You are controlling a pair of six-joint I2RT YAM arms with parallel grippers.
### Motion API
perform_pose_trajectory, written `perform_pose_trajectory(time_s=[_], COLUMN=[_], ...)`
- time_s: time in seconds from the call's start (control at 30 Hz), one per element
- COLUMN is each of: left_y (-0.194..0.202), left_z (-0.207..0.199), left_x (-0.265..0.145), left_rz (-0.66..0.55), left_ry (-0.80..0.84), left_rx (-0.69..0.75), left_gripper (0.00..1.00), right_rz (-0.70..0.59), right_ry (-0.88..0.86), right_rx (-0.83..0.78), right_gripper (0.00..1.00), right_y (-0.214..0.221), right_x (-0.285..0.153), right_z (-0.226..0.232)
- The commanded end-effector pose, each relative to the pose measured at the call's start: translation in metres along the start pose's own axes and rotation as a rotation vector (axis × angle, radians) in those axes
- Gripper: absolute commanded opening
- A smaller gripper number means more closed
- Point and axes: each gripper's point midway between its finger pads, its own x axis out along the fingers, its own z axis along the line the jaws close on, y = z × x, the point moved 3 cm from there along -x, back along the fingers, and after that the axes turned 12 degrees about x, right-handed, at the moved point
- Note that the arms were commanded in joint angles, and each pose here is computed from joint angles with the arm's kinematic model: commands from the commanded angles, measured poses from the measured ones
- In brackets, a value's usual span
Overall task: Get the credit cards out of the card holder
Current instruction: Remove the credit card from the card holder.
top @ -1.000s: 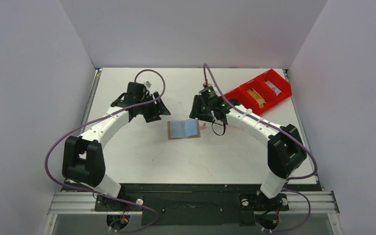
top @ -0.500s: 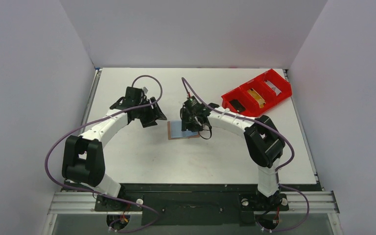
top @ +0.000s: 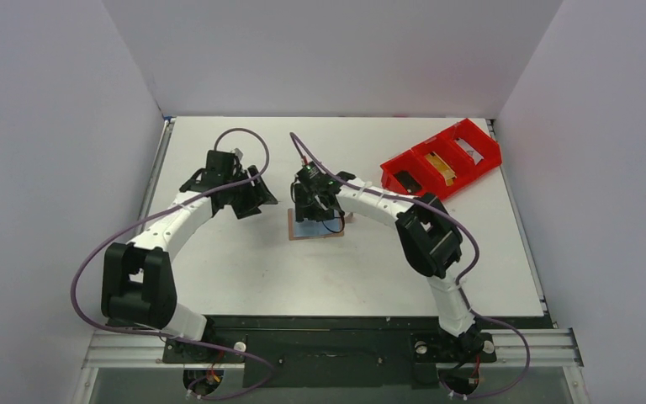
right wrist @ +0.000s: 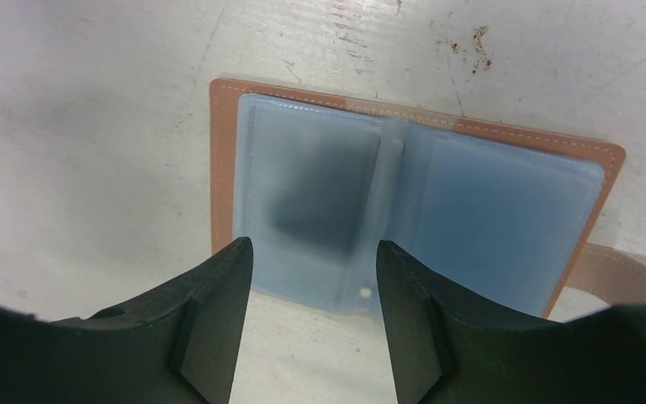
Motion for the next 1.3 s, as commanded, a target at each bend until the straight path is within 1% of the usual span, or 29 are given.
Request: perform_pose_trajectory(time_s=[0.0, 0.17, 0.27, 0.4, 0.43, 0.47, 0.5, 0.53, 0.57, 0.6, 0.67, 0.7, 0.77, 0.8, 0.83, 0.87, 0.93, 1.07, 1.1, 1.27], left_y=[-0.015, -0.015, -0.011, -0.005, -0.003, -0.001, 0.0, 0.002, 0.004, 0.006, 0.011, 0.013, 0.017, 0.02, 0.022, 0.024, 0.023, 0.024, 0.026, 0.027], left_z=[0.0, 0.006, 0.009, 0.011, 0.012, 0.012, 0.012, 0.012, 0.011, 0.01, 0.008, 0.005, -0.002, -0.004, -0.008, -0.011, -0.021, -0.038, -0.04, -0.045], left_x=[-0.017, -0.019, -0.017, -0.011, -0.009, -0.007, -0.005, -0.002, -0.001, 0.002, 0.007, 0.009, 0.015, 0.019, 0.023, 0.025, 0.029, 0.04, 0.045, 0.059], left_rz=[-0.086, -0.1, -0.089, -0.068, -0.064, -0.054, -0.05, -0.038, -0.033, -0.019, 0.002, 0.009, 0.027, 0.044, 0.059, 0.067, 0.073, 0.096, 0.111, 0.129], left_ry=[-0.012, -0.029, -0.035, -0.031, -0.029, -0.023, -0.02, -0.015, -0.01, -0.003, 0.01, 0.017, 0.038, 0.05, 0.058, 0.069, 0.091, 0.139, 0.14, 0.132], left_rx=[0.007, -0.006, -0.012, -0.016, -0.017, -0.02, -0.022, -0.023, -0.022, -0.023, -0.017, -0.011, -0.003, -0.001, 0.002, 0.006, 0.018, 0.024, 0.026, 0.042], left_gripper=[0.57, 0.57, 0.57, 0.57, 0.57, 0.57, 0.57, 0.57, 0.57, 0.57, 0.57, 0.57, 0.57, 0.57, 0.57, 0.56, 0.55, 0.49, 0.46, 0.38], right_rz=[-0.031, -0.029, -0.008, 0.022, 0.036, 0.041, 0.059, 0.068, 0.095, 0.098, 0.128, 0.135, 0.152, 0.186, 0.177, 0.201, 0.2, 0.209, 0.212, 0.228], right_ry=[0.034, 0.122, 0.14, 0.145, 0.139, 0.131, 0.113, 0.095, 0.069, 0.055, 0.024, -0.02, -0.072, -0.094, -0.119, -0.137, -0.157, -0.188, -0.193, -0.219], right_rx=[-0.041, -0.094, -0.108, -0.108, -0.107, -0.102, -0.096, -0.083, -0.074, -0.054, -0.024, -0.013, 0.026, 0.048, 0.071, 0.083, 0.096, 0.109, 0.116, 0.13], right_gripper=[0.53, 0.52, 0.52, 0.46, 0.42, 0.39, 0.34, 0.32, 0.28, 0.22, 0.15, 0.14, 0.07, 0.03, 0.01, 0.0, 0.0, 0.0, 0.0, 0.0], right_y=[-0.009, 0.003, 0.012, 0.021, 0.025, 0.025, 0.029, 0.03, 0.036, 0.033, 0.039, 0.039, 0.037, 0.043, 0.038, 0.042, 0.041, 0.041, 0.04, 0.044], right_x=[0.003, 0.018, 0.023, 0.027, 0.028, 0.028, 0.03, 0.029, 0.032, 0.031, 0.033, 0.034, 0.035, 0.036, 0.037, 0.037, 0.038, 0.039, 0.039, 0.041], right_z=[0.006, -0.003, -0.007, -0.014, -0.015, -0.017, -0.018, -0.018, -0.02, -0.021, -0.028, -0.024, -0.026, -0.029, -0.029, -0.032, -0.034, -0.037, -0.037, -0.038])
